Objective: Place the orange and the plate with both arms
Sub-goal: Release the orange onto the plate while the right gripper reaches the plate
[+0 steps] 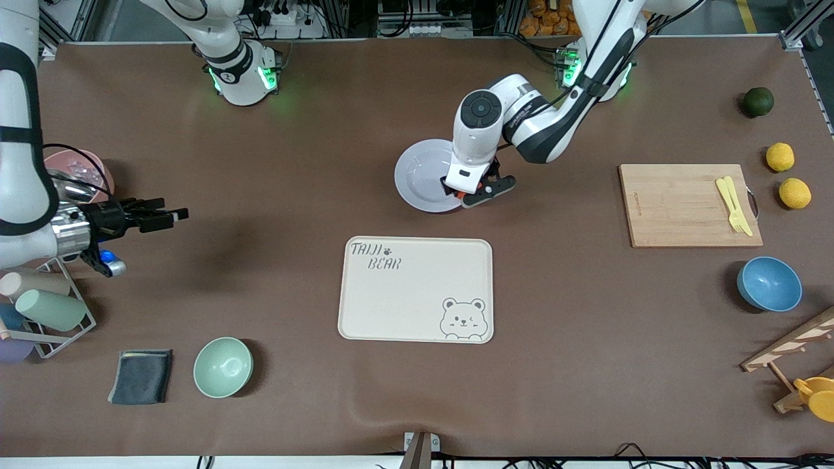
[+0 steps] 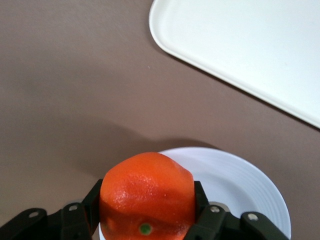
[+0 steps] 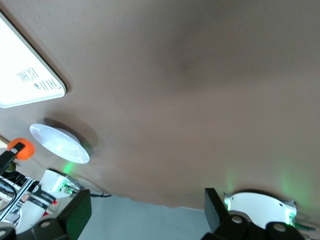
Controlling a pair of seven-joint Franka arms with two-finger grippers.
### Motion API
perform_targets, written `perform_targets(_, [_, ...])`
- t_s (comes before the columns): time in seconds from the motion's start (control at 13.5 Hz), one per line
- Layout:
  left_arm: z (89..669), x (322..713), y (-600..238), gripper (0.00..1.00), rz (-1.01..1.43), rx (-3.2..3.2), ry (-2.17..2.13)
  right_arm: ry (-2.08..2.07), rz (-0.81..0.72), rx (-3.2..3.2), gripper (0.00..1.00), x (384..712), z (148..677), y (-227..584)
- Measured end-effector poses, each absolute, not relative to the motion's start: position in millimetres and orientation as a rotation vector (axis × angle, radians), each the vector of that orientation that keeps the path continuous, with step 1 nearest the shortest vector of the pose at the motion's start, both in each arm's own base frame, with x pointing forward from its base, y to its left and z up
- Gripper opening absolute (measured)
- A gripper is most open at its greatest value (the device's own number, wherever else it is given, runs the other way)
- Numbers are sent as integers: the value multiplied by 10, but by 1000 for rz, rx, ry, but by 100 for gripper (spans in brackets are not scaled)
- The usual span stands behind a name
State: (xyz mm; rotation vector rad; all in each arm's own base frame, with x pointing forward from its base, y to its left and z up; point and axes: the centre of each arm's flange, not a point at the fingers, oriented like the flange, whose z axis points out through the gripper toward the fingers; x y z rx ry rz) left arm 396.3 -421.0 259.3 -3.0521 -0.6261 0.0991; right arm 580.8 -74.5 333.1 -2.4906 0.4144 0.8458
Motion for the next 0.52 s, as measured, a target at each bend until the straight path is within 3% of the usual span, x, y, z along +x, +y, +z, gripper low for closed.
perform_targets(0.52, [2493, 3732, -4533, 71, 128, -3047, -643, 296, 940, -2391, 100, 5507, 3058, 232])
